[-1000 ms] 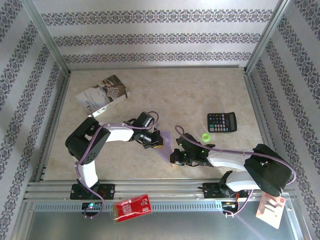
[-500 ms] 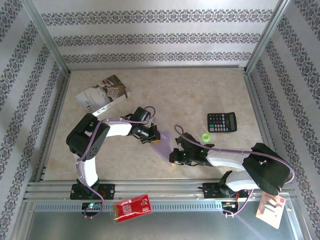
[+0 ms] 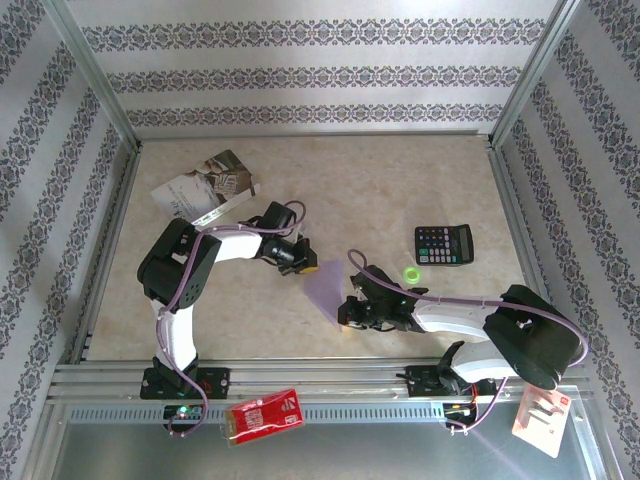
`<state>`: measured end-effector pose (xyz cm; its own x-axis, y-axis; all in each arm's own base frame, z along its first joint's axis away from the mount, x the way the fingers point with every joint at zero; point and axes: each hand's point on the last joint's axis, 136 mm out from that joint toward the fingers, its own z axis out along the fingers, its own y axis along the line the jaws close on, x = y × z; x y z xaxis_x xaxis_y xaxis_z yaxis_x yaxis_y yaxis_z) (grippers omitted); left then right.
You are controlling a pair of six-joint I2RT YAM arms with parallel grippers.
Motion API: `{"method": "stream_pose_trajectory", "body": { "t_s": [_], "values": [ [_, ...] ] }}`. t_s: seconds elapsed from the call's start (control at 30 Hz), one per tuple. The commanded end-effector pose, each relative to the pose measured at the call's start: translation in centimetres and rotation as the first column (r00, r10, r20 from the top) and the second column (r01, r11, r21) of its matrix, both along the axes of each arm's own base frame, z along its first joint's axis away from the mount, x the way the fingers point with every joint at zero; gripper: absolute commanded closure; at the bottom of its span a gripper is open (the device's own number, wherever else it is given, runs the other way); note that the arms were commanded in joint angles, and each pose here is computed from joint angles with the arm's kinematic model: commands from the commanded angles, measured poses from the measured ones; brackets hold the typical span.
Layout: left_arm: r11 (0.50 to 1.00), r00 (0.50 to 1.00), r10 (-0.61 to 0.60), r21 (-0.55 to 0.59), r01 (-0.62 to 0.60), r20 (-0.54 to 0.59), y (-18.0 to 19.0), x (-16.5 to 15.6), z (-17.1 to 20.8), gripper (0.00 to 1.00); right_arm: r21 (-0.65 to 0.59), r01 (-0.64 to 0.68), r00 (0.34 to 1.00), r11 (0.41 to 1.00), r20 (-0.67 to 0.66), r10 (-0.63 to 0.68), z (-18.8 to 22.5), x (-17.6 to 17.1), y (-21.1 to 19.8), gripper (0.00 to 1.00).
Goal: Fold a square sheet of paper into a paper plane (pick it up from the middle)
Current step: Fourth fold the wing at the center of the table.
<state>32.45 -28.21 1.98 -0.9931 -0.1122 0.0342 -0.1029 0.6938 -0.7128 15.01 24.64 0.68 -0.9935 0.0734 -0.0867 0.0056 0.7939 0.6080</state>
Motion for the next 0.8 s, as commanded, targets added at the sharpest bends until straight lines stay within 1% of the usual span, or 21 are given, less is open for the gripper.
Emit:
{"method": "stream_pose_trajectory", "body": {
  "t_s": [0.0, 0.27, 0.53, 0.6, 0.67, 0.73, 0.77],
  "values": [
    [0.994, 0.998, 0.054, 0.09, -0.058, 0.045, 2.2, 2.4, -1.6, 0.94, -0.335, -0.034, 0.976, 0.942, -0.215, -0.041, -6.1, -5.9, -7.7, 1.0],
    [0.992, 0.996, 0.08, 0.09, -0.084, 0.046, 3.5, 4.2, -2.0, 0.92, -0.337, -0.037, 0.975, 0.941, -0.221, -0.041, -6.1, -6.1, -7.8, 1.0],
    [0.987, 0.988, 0.133, 0.077, -0.139, 0.075, 5.3, 7.2, -1.2, 0.89, -0.337, -0.038, 0.974, 0.941, -0.223, -0.041, -6.0, -6.2, -7.9, 1.0],
    [0.987, 0.986, 0.146, 0.06, -0.151, 0.085, 5.5, 8.0, -0.4, 0.88, -0.331, -0.037, 0.975, 0.943, -0.218, -0.038, -5.9, -6.2, -7.8, 1.0],
    [0.987, 0.983, 0.148, 0.038, -0.153, 0.107, 5.5, 8.5, 1.1, 0.87, -0.312, -0.051, 0.981, 0.949, -0.195, -0.011, -5.4, -5.7, -7.2, 1.0],
    [0.987, 0.977, 0.153, 0.017, -0.157, 0.149, 5.5, 8.8, 3.2, 0.84, -0.277, -0.076, 0.988, 0.958, -0.154, 0.034, -4.3, -4.8, -6.2, 1.0],
    [0.988, 0.974, 0.155, -0.003, -0.157, 0.167, 5.3, 8.6, 4.4, 0.82, -0.235, -0.092, 0.992, 0.968, -0.109, 0.068, -2.9, -3.9, -4.9, 1.0]
  ]
}}
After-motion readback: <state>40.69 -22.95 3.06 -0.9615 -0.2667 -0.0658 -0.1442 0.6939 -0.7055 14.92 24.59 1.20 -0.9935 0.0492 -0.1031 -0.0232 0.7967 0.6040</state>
